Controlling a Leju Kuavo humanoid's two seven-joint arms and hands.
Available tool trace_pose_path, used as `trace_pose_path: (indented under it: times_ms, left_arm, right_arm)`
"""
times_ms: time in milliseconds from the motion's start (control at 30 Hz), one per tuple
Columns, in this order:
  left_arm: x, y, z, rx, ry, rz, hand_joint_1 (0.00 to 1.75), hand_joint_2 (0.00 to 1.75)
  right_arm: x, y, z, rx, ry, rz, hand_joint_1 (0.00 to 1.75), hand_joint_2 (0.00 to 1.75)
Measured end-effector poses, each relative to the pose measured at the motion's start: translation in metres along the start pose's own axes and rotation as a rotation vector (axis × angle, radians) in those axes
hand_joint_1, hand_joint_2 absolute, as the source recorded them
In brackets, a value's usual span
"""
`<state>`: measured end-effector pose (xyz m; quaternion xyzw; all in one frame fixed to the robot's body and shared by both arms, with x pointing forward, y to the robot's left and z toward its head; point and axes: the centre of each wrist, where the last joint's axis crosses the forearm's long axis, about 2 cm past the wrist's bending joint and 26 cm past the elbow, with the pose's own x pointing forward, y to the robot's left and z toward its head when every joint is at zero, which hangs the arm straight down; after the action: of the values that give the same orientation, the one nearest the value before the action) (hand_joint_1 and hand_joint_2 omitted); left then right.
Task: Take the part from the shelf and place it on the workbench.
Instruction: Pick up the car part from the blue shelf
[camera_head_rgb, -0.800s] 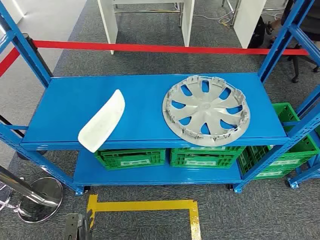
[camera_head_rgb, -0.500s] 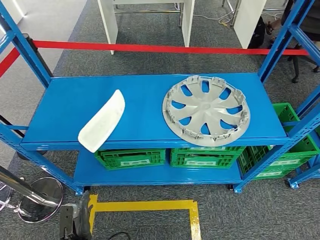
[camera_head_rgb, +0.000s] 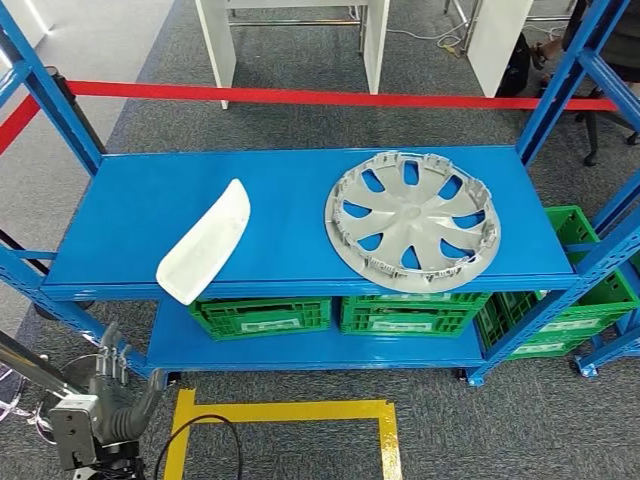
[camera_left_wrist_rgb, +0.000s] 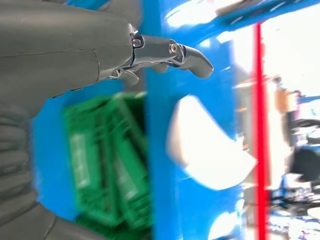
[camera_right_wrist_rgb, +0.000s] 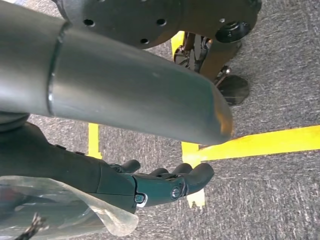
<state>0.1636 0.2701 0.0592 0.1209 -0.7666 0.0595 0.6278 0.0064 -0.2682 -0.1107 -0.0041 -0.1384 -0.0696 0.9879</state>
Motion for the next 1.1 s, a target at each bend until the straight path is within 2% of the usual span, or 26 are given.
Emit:
trace_pose_path:
  times_ms: [67, 200, 333, 533, 900, 1100]
  left_arm:
    - [0.011, 0.008, -0.007, 0.015, -0.064, -0.034, 0.0, 0.0]
    - [0.03, 0.024, -0.02, 0.034, -0.171, -0.158, 0.0, 1.75]
    - [0.037, 0.036, -0.028, 0.038, -0.21, -0.319, 0.0, 1.75]
    - [0.036, 0.045, -0.04, 0.044, -0.218, -0.472, 0.0, 1.75]
    - [0.011, 0.048, -0.057, -0.001, -0.164, -0.688, 0.0, 1.75]
    - [-0.004, 0.042, -0.066, -0.064, -0.172, -0.853, 0.0, 1.75]
  right_arm:
    - [0.0, 0.0, 0.0, -0.001, 0.002, 0.005, 0.0, 0.0]
    - [0.0, -0.001, 0.0, 0.0, 0.005, 0.028, 0.0, 0.0]
    - [0.002, -0.002, -0.001, 0.005, 0.002, 0.056, 0.0, 0.0]
    - [0.005, -0.001, -0.001, 0.009, -0.009, 0.07, 0.0, 0.0]
    - [0.008, -0.006, -0.004, 0.012, -0.011, 0.096, 0.0, 0.0]
    - [0.011, -0.009, -0.005, 0.014, -0.01, 0.111, 0.0, 0.0]
